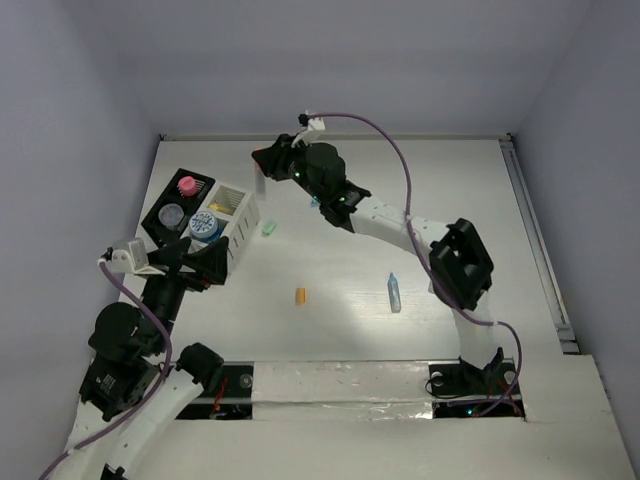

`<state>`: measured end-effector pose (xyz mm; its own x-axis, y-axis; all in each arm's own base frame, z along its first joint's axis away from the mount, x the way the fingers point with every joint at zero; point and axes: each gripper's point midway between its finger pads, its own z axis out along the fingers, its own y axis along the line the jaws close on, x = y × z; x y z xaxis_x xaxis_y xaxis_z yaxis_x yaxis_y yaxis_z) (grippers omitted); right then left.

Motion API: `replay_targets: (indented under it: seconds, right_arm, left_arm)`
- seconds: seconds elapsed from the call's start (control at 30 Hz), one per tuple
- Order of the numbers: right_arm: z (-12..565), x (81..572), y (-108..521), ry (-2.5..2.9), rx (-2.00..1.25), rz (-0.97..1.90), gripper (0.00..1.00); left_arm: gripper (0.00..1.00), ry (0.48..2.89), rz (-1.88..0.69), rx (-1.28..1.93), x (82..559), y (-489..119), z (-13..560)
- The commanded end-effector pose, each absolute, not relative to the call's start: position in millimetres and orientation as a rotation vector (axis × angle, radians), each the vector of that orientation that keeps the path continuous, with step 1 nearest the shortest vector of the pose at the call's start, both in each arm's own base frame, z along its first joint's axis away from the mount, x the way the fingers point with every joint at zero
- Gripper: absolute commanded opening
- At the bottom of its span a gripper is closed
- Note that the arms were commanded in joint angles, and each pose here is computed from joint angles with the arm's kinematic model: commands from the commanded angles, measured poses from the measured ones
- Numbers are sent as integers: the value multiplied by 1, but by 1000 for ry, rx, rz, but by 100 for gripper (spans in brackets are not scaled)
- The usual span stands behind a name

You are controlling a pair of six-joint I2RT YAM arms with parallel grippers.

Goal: Sort the stationery into containers
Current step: Place the pen in the storage box.

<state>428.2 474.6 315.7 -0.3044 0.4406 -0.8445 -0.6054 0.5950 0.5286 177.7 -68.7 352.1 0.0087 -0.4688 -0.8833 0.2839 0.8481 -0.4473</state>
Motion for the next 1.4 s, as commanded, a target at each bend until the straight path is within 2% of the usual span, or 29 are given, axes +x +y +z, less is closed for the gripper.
replay_targets:
  seconds: [0.0, 0.23, 0.4, 0.77, 0.8, 0.83, 0.87, 0.9, 1.0, 1.1, 1.2, 1.37]
  right_arm:
    - [346, 437, 497, 1456, -175, 1086, 0]
    - [338, 463, 541, 1348, -256, 1116, 0]
    - [325, 449, 580, 1296, -379, 1104, 0]
    - [287, 442, 597, 1331, -465, 1068, 1]
    - [288, 441, 597, 1331, -474, 1071, 14]
    - [292, 439, 596, 1326, -479, 1073, 36]
    - [291, 438, 596, 1328, -488, 1072, 36]
    - [301, 436, 594, 1316, -491, 1072, 51]
    - [318, 431, 589, 1302, -510, 1060, 69]
    - [347, 420, 572, 1278, -520, 1037, 77]
    - [371, 409, 543, 1273, -519, 1006, 79]
    - [363, 376, 467, 1386, -508, 876, 77]
  left_arm:
    - [99, 1431, -459, -243, 184, -43, 343]
    - [99, 1405, -432, -289, 181, -32, 340]
    - [99, 1428, -414, -260, 187, -36, 336]
    - [99, 1413, -392, -242, 191, -35, 337]
    - [99, 1414, -396, -237, 191, -36, 338]
    - [99, 1415, -392, -235, 192, -36, 337]
    - [99, 1415, -384, -237, 193, -35, 337]
    - [99, 1416, -388, -232, 193, -36, 337]
    - [99, 1421, -380, -228, 196, -36, 337]
    - [99, 1424, -373, -226, 199, -36, 336]
    - [99, 1426, -370, -219, 200, -36, 336]
    - [99, 1439, -387, -206, 203, -42, 334]
